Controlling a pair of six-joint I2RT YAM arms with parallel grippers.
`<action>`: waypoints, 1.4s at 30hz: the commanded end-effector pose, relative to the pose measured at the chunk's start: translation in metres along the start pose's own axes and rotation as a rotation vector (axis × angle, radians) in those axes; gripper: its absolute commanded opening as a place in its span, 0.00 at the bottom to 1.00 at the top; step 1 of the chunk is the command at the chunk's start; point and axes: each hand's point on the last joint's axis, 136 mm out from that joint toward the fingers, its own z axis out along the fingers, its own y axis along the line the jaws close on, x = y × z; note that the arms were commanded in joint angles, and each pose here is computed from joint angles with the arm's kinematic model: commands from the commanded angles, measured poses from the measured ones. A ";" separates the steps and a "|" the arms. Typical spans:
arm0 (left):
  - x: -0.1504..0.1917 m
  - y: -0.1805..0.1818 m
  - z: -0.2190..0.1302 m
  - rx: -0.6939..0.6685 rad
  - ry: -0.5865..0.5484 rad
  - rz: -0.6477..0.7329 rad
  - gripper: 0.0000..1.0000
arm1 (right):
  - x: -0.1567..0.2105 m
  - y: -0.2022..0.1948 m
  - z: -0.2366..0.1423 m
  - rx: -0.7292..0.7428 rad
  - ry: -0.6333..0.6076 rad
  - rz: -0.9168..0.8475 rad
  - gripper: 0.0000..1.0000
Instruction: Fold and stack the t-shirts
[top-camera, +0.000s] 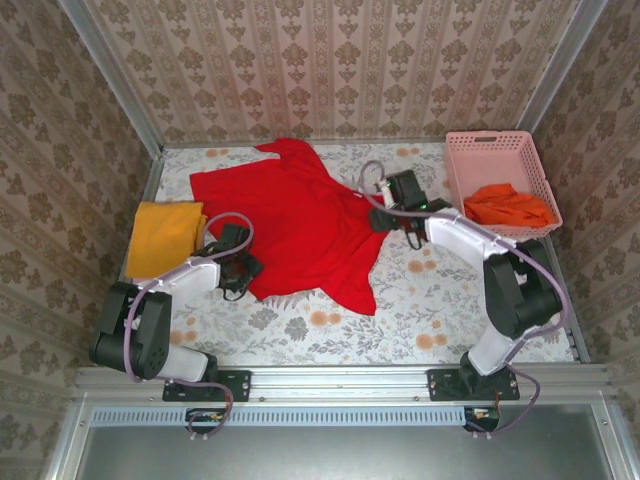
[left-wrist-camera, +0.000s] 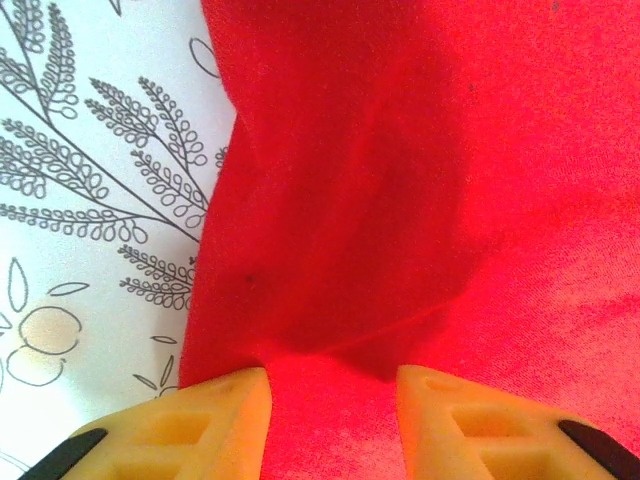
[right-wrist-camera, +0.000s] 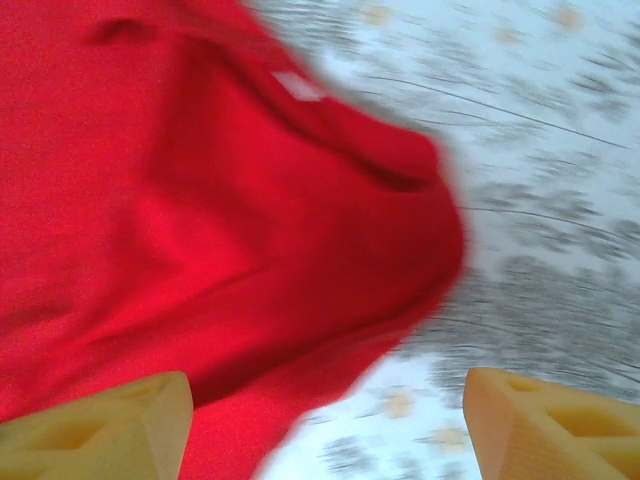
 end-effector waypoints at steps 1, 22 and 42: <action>0.006 0.027 -0.001 -0.101 0.024 0.019 0.40 | 0.005 0.059 -0.014 -0.108 -0.045 -0.101 0.74; 0.002 0.024 -0.002 -0.097 0.024 0.028 0.40 | 0.134 0.177 0.013 -0.186 0.238 -0.262 0.29; -0.003 0.022 -0.003 -0.095 0.019 0.030 0.40 | 0.178 -0.063 -0.107 0.319 -0.066 0.567 0.00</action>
